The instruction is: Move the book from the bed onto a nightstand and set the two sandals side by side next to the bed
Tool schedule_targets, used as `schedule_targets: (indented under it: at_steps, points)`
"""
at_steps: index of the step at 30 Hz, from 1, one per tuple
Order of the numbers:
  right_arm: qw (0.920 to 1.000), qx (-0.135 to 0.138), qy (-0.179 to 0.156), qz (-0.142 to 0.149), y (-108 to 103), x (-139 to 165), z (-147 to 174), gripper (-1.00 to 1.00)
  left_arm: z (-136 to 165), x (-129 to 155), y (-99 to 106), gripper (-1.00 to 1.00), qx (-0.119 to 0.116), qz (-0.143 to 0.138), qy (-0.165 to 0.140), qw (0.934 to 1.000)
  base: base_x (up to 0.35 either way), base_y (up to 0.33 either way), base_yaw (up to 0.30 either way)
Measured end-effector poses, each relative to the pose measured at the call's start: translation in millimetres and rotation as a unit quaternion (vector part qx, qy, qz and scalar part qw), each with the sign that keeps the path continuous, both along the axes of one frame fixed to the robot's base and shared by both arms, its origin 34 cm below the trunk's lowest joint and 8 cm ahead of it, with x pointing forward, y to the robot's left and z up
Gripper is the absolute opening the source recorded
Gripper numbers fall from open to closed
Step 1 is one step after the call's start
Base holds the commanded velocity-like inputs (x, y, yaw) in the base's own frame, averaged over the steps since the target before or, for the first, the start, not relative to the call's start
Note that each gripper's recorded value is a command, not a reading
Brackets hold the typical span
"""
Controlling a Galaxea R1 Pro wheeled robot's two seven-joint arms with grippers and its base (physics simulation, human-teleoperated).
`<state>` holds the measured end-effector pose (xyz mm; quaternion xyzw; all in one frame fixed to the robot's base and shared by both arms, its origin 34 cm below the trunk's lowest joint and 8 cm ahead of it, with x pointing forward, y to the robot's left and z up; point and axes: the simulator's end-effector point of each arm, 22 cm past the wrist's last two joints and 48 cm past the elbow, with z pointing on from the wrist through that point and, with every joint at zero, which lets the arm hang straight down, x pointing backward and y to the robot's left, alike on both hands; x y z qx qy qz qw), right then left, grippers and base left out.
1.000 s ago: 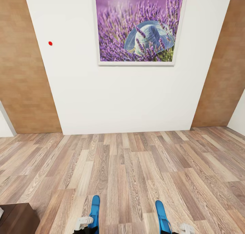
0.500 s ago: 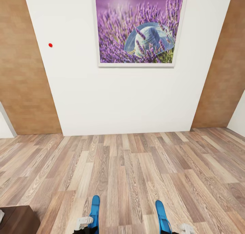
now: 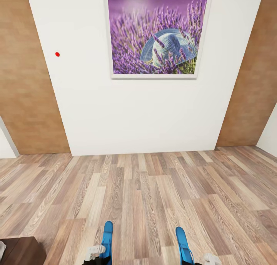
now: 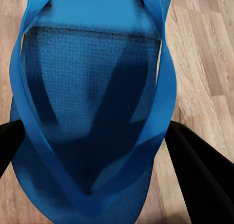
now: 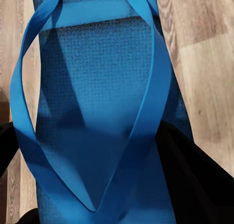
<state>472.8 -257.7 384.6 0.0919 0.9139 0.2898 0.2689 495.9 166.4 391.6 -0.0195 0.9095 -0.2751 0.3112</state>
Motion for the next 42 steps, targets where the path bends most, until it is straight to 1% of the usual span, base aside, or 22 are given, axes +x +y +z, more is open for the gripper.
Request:
schedule_targets:
  at_steps: [25,36,42]
  points:
    - [1.0000,0.000,0.000,0.002,1,9,51,-1.00,52,9,0,-1.00,0.000,0.000,0.000,1.0000,0.000,0.000,0.000]
    - [1.0000,-0.002,0.002,0.004,5,8,50,-1.00,52,9,1,-1.00,0.000,0.001,0.001,1.0000,0.001,0.000,0.000]
    - [1.0000,-0.002,0.002,0.004,5,8,50,-1.00,52,9,1,-1.00,0.000,0.001,0.000,1.0000,0.218,0.000,0.000]
